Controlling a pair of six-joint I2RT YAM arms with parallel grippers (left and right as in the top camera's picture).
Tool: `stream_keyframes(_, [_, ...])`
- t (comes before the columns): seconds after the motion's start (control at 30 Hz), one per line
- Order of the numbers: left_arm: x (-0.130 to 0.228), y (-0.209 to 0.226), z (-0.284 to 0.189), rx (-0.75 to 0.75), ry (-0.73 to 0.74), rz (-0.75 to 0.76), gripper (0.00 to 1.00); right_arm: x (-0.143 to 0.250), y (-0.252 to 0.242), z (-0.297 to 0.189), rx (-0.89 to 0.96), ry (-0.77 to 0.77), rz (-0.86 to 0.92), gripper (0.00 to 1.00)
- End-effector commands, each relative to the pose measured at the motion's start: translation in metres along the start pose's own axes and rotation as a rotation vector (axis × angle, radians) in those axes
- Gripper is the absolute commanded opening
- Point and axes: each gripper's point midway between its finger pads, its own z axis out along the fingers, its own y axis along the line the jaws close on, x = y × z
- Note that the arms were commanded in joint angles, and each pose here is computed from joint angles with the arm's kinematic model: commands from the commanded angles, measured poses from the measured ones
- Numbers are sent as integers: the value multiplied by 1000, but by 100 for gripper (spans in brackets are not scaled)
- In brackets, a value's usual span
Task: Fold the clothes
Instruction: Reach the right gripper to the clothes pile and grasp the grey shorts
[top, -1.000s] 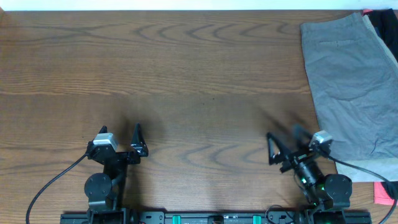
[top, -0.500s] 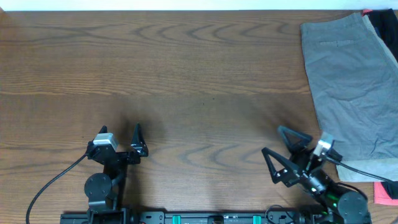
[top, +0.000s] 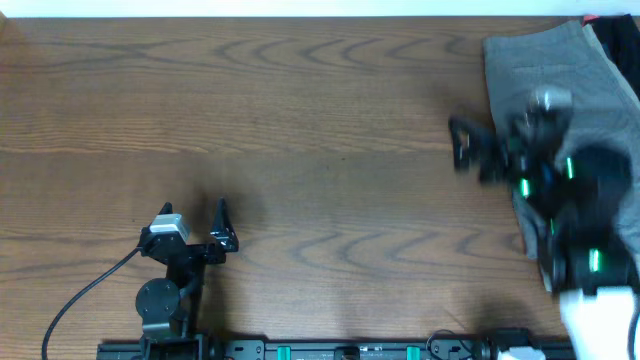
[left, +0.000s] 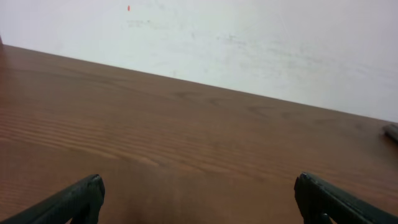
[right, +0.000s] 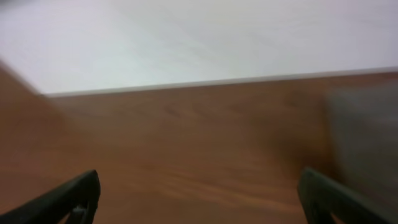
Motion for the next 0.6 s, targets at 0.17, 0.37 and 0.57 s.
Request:
stream_keyframes(0.17, [15,3,1,-3,46,9,98,-18,-94,107,427,365,-174,99])
stream_keyframes(0.37, [15,3,1,-3,46,9,98,-22,-141,159,607,460,-239,95])
stream_keyframes(0.57, [15,3,1,-3,46,9,98,11,-205,200,760,543,-307,97])
